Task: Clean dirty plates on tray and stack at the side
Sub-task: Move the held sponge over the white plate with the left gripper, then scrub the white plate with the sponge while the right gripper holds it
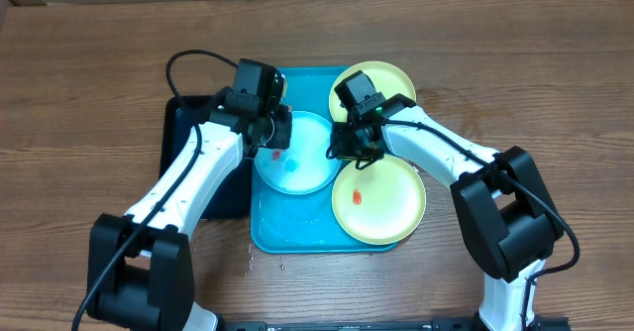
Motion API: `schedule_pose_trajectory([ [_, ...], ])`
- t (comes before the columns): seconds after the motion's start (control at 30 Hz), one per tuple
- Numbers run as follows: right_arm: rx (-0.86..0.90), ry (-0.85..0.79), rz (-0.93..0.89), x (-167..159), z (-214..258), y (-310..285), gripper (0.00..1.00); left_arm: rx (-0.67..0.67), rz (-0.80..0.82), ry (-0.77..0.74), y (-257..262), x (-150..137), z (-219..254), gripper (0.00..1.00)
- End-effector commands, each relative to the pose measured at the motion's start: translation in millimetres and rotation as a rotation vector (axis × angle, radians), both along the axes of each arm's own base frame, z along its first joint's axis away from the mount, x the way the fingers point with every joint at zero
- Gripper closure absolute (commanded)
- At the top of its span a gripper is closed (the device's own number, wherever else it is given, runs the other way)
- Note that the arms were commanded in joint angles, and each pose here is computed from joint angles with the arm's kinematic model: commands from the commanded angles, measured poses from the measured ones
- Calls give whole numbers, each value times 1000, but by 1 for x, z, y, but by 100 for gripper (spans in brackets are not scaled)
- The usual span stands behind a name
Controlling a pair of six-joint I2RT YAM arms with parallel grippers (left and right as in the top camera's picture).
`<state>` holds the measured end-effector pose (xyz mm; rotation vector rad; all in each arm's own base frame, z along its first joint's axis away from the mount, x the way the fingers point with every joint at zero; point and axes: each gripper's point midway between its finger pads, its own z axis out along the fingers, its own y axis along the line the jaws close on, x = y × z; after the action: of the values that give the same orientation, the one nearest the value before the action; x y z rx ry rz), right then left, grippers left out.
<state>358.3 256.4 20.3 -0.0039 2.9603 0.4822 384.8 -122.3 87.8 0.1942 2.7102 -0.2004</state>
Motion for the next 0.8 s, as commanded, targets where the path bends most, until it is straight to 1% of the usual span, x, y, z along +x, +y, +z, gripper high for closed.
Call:
schedule_pose_trajectory([
  [0.0,-1,12,6,-4,-5,1,79,-46,-10,32,-8,0,-6,96],
  [0.17,-1,12,6,-4,-5,1,87,-44,-10,42,-8,-1,-9,96],
  [0.53,-10,6,2,-3,-9,0,88,-38,-9,63,-7,-6,-11,96],
  [0.57,-10,6,3,-3,-9,0,89,-37,-9,65,-7,-6,-11,96],
  [0.67,-12,6,2,-3,-9,0,96,-35,-8,72,-6,-8,-12,96],
  [0.77,-38,-10,-7,-1,-11,-5,96,-34,14,84,-4,-10,-13,96],
])
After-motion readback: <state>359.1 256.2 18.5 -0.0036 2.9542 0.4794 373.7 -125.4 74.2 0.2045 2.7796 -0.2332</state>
